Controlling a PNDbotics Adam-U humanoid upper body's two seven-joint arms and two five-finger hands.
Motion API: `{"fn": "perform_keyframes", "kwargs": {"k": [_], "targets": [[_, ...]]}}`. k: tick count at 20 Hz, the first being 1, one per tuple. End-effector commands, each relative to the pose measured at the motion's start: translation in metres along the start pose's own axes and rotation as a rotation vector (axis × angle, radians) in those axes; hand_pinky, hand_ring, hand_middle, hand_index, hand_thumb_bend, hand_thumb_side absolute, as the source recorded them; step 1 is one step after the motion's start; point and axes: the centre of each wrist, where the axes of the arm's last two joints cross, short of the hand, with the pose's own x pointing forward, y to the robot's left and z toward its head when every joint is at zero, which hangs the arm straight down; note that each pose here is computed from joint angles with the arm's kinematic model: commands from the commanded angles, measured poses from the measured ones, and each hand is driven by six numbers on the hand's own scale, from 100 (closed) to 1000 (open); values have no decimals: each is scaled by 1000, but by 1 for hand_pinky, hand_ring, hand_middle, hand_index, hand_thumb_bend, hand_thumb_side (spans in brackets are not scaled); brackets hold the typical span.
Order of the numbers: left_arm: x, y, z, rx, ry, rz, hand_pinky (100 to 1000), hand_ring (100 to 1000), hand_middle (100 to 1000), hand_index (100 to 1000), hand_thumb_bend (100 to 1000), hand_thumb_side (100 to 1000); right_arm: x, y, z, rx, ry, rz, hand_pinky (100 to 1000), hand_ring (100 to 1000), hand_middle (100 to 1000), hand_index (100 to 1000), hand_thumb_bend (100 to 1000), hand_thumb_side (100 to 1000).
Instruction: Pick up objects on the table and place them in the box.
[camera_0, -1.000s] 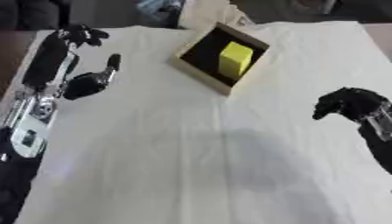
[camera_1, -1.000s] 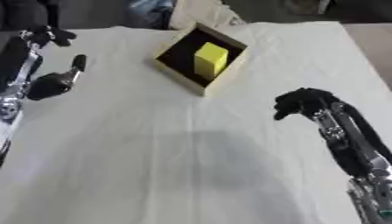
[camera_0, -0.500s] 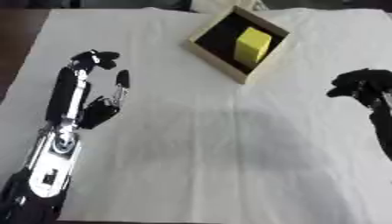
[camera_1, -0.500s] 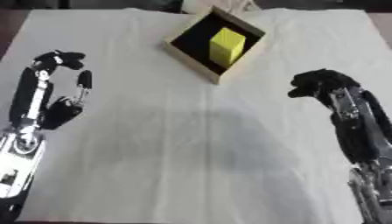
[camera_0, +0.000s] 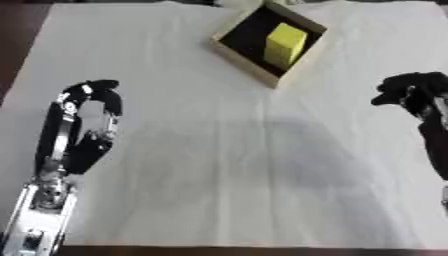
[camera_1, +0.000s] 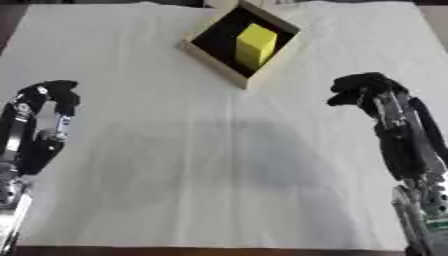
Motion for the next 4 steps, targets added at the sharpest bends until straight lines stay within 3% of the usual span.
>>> {"fn": "perform_keyframes", "kwargs": {"k": [1,4], "targets": [[11,19,-3,-21,-29,95,825,606,549,759,201,840,6,-3,-1,-3,-18,18,685,590,601,696,100,973],[12,21,-1,-29,-23,119,825,606,549,759,201,842,6,-3,-1,-2,-15,18,685,590,600,695,100,974]]}}
